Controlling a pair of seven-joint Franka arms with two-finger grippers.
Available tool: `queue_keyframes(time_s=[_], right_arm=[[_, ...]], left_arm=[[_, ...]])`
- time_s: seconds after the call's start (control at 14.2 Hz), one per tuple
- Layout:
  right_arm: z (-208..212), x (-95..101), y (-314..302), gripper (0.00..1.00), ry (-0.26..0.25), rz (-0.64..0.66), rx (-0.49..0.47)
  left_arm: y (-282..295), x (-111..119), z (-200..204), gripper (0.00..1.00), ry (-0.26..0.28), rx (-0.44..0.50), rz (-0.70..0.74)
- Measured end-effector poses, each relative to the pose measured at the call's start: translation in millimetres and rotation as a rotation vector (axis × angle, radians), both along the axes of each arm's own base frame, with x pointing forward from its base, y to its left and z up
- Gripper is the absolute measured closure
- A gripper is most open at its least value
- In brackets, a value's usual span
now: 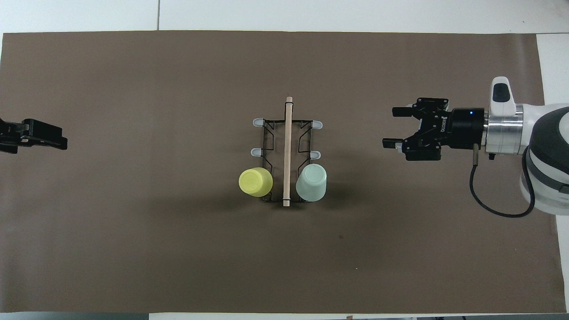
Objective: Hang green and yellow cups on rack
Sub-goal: 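Open the right gripper and withdraw it from the green cup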
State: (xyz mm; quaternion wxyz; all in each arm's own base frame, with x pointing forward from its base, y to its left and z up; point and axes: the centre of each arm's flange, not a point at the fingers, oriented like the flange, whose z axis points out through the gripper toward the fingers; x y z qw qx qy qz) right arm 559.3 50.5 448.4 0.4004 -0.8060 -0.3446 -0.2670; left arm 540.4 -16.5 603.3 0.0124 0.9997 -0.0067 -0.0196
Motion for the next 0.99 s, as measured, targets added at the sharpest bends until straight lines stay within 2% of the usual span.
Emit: queue_keyframes(time_s=[0.14,0.35,0.49,0.63,0.99], right_arm=[[10.0,8.7,-18.7,0.0,0.098,-0.04,-0.145],[37.3,19.8,-49.4,0.0,0.265,-0.195,-0.455],[62.1,22.6,-55.3,0.0,0.323,-0.255,-0.609],[84.0,21.8,-59.7,0.0,0.378,-0.279,-0.695],[117.4,9.1,-64.5,0.0,0.575,-0.435,-0.838]], left_arm=[[0.1,0.7,0.1,0.0,-0.005,0.0,0.0],[0.7,1.1,0.1,0.0,-0.007,0.008,-0.002],[0.8,1.2,0.1,0.0,-0.009,0.013,-0.004],[0.8,1.3,0.2,0.0,-0.01,0.014,-0.004],[0.7,1.3,0.1,0.0,-0.009,0.014,-0.004]])
